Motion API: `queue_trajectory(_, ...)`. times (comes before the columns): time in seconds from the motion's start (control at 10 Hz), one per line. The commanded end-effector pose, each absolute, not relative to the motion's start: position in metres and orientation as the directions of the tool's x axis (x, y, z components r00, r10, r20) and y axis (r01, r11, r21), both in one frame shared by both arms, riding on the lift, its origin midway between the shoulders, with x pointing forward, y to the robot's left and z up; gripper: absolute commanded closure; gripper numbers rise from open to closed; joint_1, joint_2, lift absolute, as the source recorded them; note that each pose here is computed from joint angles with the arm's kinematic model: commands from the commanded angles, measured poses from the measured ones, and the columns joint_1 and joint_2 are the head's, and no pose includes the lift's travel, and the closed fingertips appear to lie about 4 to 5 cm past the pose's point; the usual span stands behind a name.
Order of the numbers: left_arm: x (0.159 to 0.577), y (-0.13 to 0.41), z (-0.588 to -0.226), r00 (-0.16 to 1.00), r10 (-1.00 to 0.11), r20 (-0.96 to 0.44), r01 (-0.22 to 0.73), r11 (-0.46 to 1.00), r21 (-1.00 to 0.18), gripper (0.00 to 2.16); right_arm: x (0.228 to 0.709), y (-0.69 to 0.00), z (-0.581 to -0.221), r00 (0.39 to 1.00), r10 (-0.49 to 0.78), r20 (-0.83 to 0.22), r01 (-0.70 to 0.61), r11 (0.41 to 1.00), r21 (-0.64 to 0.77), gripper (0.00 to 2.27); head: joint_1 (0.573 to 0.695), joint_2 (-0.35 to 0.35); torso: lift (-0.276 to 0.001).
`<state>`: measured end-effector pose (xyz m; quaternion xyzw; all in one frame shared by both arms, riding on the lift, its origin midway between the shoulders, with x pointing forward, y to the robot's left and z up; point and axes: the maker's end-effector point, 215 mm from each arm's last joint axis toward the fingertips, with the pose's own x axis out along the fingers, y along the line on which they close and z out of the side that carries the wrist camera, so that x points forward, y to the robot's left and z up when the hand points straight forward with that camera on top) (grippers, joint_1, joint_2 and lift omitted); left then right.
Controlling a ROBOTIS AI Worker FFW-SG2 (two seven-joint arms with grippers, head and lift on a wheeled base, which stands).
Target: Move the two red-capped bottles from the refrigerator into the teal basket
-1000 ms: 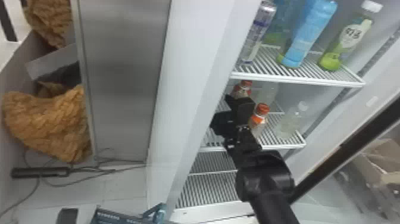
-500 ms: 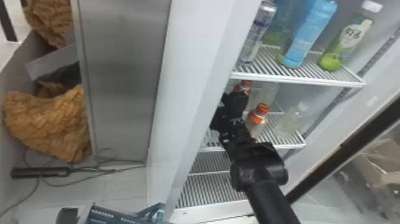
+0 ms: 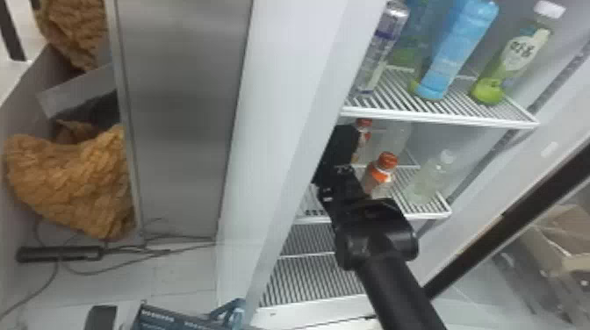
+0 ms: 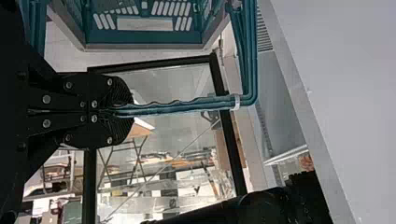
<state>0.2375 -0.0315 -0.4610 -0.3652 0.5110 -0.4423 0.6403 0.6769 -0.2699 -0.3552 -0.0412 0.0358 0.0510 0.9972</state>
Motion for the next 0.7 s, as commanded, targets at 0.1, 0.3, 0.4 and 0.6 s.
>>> queue_trajectory(0.1,0.237,-0.032,-0.462,0.089,-0.94,-0.33,0.191,0.342,-0.92,1.17,0.677,-0.274,-0.358,0.993,0.076,-0.093,-0.084,0.993,-0.081,0.74,0.695,-0.35,-0.224)
queue_trajectory(0.3,0.238,-0.031,-0.462,0.091,-0.939,-0.331,0.19,0.343,-0.92,1.17,0.677,-0.274,-0.35,0.994,0.073,-0.082,-0.081,0.992,-0.097,0.88,0.695,-0.35,-0.224)
queue_trajectory(0.4,0.237,-0.032,-0.462,0.089,-0.94,-0.33,0.191,0.342,-0.92,1.17,0.676,-0.274,-0.348,0.995,0.071,-0.075,-0.079,0.992,-0.103,0.88,0.695,-0.35,-0.224)
queue_trajectory(0.6,0.237,-0.031,-0.462,0.088,-0.94,-0.33,0.191,0.341,-0.92,1.17,0.671,-0.276,-0.334,0.998,0.052,-0.031,-0.056,0.99,-0.131,0.9,0.695,-0.35,-0.224)
